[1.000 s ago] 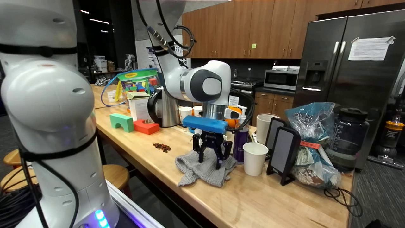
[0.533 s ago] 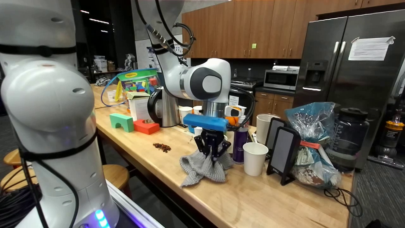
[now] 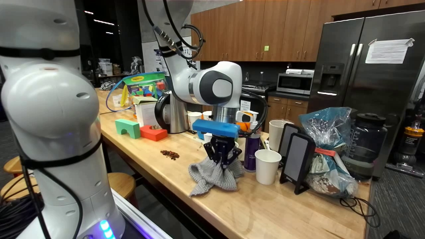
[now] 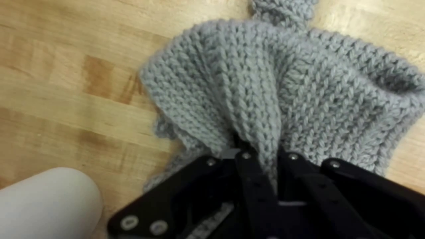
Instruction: Wipe the table with the gray cloth
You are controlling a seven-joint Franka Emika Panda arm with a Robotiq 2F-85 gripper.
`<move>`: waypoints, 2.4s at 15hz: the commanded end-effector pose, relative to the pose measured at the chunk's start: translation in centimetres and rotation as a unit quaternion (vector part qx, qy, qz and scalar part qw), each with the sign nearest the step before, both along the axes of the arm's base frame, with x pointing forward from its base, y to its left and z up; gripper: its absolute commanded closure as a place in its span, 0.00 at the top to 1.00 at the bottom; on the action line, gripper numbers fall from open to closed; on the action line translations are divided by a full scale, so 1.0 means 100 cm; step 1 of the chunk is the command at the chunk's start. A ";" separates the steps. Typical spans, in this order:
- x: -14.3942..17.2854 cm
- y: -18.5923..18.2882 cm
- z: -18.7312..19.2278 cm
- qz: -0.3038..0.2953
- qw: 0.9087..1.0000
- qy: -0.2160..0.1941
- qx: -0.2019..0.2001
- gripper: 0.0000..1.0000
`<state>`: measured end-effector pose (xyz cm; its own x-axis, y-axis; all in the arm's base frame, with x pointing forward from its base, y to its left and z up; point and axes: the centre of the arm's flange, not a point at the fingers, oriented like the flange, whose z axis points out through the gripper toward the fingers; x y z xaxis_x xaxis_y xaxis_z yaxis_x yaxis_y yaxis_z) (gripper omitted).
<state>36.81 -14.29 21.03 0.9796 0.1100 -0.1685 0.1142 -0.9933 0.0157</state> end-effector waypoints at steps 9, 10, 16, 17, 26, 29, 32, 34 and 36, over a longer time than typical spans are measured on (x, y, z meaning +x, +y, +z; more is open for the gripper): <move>0.011 0.021 -0.011 0.014 1.000 0.015 0.001 0.03; 0.012 0.025 -0.011 0.016 1.000 0.013 -0.002 0.03; 0.021 0.043 -0.011 0.024 0.999 0.011 -0.032 0.03; 0.021 0.045 -0.011 0.022 0.999 0.014 -0.031 0.03; 0.034 0.076 -0.015 -0.061 0.995 -0.008 0.081 0.03; 0.037 0.116 -0.033 -0.109 0.984 -0.017 0.140 0.03; 0.038 0.137 -0.046 -0.160 0.970 -0.022 0.182 0.03; 0.036 0.143 -0.048 -0.192 0.959 -0.032 0.205 0.03; 0.033 0.145 -0.048 -0.215 0.950 -0.044 0.222 0.03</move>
